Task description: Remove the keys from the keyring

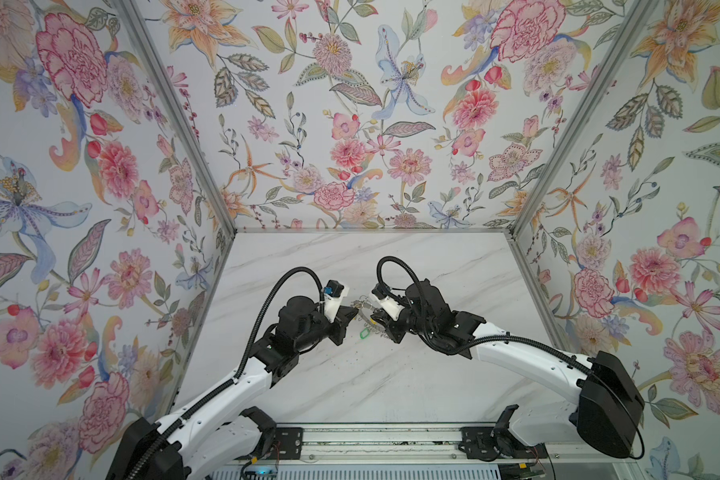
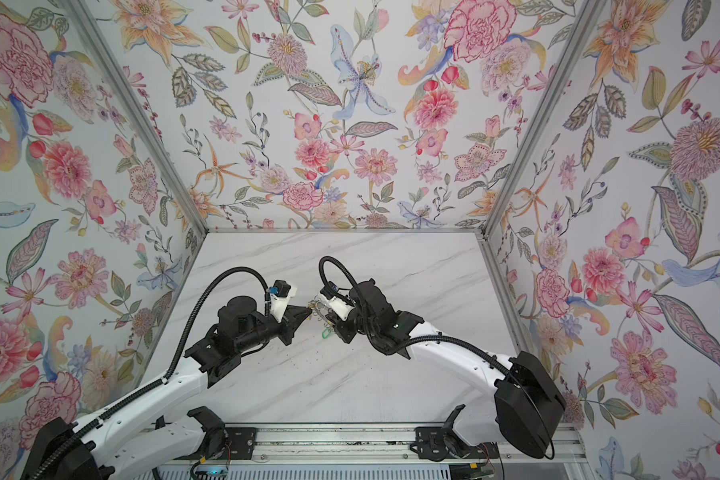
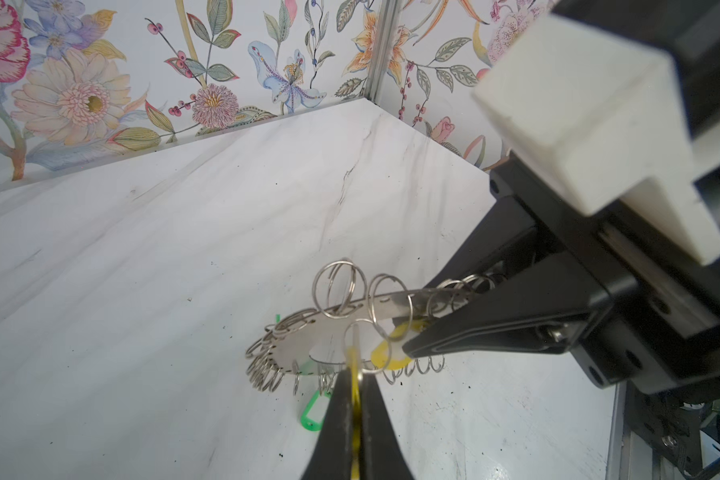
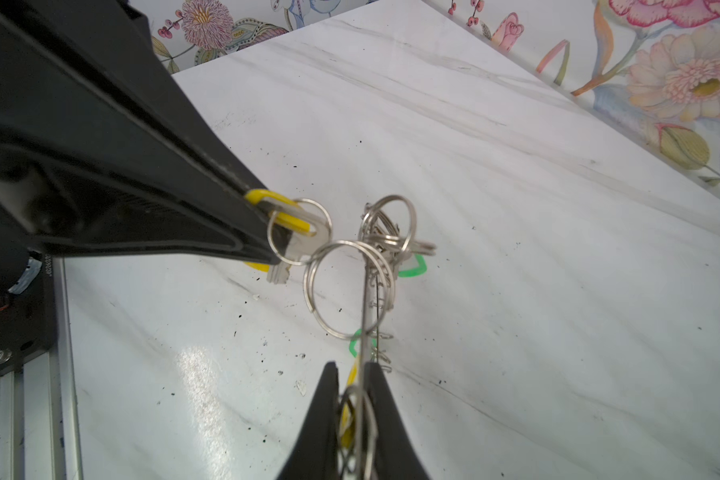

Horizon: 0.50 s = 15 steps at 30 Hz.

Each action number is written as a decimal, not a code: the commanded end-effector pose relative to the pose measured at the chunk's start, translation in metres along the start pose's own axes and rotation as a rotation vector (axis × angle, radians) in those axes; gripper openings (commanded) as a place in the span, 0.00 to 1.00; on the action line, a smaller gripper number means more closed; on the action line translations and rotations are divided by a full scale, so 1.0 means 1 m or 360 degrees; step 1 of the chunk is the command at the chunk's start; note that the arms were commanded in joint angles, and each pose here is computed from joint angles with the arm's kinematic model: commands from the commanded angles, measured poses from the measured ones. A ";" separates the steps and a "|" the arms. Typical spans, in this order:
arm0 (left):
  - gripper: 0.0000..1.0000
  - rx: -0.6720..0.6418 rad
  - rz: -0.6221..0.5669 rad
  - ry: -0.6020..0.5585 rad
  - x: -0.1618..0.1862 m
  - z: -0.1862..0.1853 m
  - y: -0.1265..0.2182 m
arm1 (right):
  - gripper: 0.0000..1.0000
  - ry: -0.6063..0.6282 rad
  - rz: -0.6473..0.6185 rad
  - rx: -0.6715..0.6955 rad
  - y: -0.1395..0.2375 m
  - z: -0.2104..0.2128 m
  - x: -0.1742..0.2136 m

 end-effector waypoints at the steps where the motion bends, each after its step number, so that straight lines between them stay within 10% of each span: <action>1: 0.00 -0.0082 -0.0120 0.0023 -0.018 0.008 0.007 | 0.09 0.0047 0.0136 0.0203 0.009 -0.017 0.019; 15: 0.00 0.0022 -0.0138 0.0014 -0.022 -0.002 0.008 | 0.40 -0.0251 0.0006 -0.0383 0.018 -0.002 0.001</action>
Point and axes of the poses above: each gripper's point midway between its finger pads, its own y axis back along the fingers, its own z axis along the line the jaws close on, x = y × z, the point moved 3 cm from there along y, back along the fingers, and after that the axes turned 11 degrees about y, right-handed, at the moved point
